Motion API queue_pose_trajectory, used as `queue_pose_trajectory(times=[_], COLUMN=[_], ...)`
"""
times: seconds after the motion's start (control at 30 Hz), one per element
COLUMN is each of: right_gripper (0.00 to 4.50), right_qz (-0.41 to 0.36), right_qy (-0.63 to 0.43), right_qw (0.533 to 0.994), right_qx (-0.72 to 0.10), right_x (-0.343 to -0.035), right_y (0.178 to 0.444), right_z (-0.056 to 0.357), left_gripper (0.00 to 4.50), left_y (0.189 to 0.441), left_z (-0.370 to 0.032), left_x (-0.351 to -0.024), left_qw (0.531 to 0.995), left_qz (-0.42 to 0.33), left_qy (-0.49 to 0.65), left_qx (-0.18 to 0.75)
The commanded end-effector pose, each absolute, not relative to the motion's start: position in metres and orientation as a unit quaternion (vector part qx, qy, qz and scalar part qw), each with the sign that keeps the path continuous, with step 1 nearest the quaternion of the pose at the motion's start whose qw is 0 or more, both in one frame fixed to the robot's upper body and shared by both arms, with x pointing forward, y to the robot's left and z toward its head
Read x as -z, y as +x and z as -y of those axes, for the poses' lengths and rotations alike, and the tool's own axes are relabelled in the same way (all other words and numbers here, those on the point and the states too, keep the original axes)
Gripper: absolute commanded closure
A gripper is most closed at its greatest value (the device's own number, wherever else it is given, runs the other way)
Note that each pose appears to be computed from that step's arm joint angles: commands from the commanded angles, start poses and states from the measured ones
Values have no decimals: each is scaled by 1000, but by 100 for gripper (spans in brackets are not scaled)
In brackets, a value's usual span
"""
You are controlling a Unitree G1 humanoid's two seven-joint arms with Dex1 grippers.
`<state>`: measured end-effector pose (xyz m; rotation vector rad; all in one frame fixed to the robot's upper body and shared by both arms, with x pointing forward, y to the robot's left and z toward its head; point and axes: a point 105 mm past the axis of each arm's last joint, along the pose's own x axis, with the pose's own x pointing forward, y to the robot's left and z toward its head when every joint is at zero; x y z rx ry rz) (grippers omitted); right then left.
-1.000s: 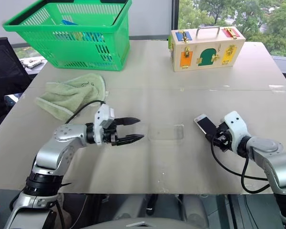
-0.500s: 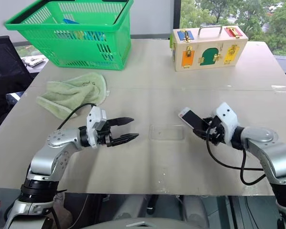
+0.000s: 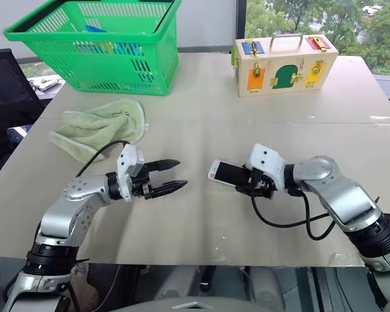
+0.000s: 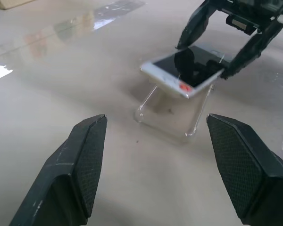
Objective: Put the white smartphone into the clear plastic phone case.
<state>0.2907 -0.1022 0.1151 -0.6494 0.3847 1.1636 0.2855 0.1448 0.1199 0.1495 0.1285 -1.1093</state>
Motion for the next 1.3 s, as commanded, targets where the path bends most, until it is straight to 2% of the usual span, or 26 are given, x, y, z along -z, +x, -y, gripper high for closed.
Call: queue_pose_trajectory(times=[0.03, 0.33, 0.67, 0.97, 1.3], right_gripper=[174, 174, 174, 174, 174], right_qz=[-153, -144, -138, -166, -208], right_qy=[-342, -384, -410, -416, -395], right_qw=[753, 732, 688, 676, 682], right_qx=[-540, -544, -582, -585, -579], right_x=[-122, -123, -123, -113, -107], right_y=[297, 309, 295, 287, 280], right_z=[101, 99, 89, 88, 86], left_gripper=[102, 102, 102, 102, 102], left_y=[282, 278, 277, 275, 274], left_z=[-143, -142, -145, -145, -145], left_x=[-130, -128, -124, -122, -117], left_qw=[846, 849, 849, 848, 845], left_qz=[-39, -39, -46, -52, -56], left_qy=[82, 82, 80, 79, 80], left_qx=[526, 520, 520, 522, 525])
